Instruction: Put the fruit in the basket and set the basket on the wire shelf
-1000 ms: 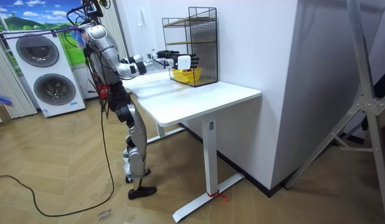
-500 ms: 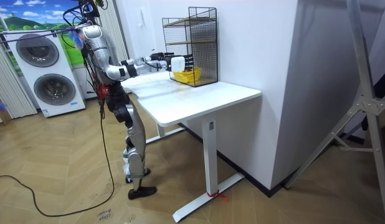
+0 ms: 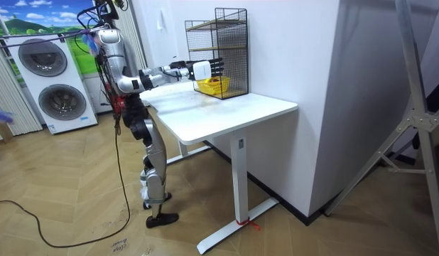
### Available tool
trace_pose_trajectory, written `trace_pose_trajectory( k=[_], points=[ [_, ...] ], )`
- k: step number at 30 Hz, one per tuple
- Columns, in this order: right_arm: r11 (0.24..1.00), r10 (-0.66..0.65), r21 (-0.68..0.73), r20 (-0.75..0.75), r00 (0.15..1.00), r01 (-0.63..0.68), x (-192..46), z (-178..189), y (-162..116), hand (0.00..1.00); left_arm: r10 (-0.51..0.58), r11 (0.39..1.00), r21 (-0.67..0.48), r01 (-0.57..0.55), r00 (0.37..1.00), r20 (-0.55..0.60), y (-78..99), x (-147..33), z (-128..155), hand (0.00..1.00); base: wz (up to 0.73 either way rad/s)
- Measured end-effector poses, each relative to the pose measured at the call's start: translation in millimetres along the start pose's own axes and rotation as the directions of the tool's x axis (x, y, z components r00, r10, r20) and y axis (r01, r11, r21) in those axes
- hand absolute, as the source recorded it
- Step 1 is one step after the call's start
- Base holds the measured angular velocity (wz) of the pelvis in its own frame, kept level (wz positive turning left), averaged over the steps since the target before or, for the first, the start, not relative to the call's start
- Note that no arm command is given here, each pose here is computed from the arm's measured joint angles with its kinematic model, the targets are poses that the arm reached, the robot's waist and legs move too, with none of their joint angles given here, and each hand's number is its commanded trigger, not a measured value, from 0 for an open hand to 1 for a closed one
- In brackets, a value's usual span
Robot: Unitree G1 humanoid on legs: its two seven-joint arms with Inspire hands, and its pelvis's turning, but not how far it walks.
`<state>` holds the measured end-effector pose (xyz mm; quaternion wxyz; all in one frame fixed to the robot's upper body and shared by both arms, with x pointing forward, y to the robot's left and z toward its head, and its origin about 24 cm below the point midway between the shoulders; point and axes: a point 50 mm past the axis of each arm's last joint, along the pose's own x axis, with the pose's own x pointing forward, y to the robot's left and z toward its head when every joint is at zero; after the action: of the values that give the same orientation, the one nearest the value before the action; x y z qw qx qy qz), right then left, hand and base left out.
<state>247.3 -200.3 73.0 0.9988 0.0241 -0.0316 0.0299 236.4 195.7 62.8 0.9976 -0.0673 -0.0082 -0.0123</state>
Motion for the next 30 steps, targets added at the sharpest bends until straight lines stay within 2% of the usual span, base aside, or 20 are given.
trace_pose_trajectory(
  k=[4, 7, 12, 19, 25, 28, 30],
  points=[
    [1.0, -0.01, -0.007, 0.003, 1.0, 0.01, -4.2, 0.8, -4.9, 0.0, -0.017, 1.0, 0.003, 0.017, 1.0, 0.018, -0.6, -0.1, 2.8, 0.0, 0.01],
    [0.999, -0.039, -0.008, 0.015, 0.999, 0.039, -7.7, 3.5, -14.6, 0.0, 0.012, 1.0, 0.01, -0.013, 0.999, 0.042, 8.0, -3.4, 7.1, 0.0, 0.0],
    [0.987, -0.16, -0.015, 0.049, 0.986, 0.161, -25.3, 11.6, -39.2, 0.0, 0.123, 0.991, 0.042, -0.127, 0.99, 0.074, 34.3, -26.4, 13.5, 0.0, 0.0],
    [0.938, -0.343, -0.007, 0.136, 0.929, 0.347, -49.1, 30.0, -67.0, 0.0, 0.214, 0.971, 0.085, -0.225, 0.969, 0.123, 54.3, -48.6, 27.7, 0.0, 0.0],
    [0.817, -0.568, 0.02, 0.194, 0.799, 0.576, -69.5, 45.5, -103.7, 0.0, 0.405, 0.896, 0.119, -0.428, 0.897, 0.176, 94.3, -81.4, 40.1, 0.0, 0.0],
    [0.742, -0.651, 0.002, 0.238, 0.721, 0.67, -77.4, 57.7, -119.0, 0.0, 0.5, 0.846, 0.083, -0.527, 0.837, 0.222, 108.3, -91.4, 48.6, 0.0, 0.04],
    [0.681, -0.707, 0.012, 0.271, 0.653, 0.733, -83.6, 64.4, -127.0, 0.0, 0.571, 0.792, 0.076, -0.606, 0.778, 0.261, 119.4, -101.1, 56.0, 0.0, 0.05]
  ],
)
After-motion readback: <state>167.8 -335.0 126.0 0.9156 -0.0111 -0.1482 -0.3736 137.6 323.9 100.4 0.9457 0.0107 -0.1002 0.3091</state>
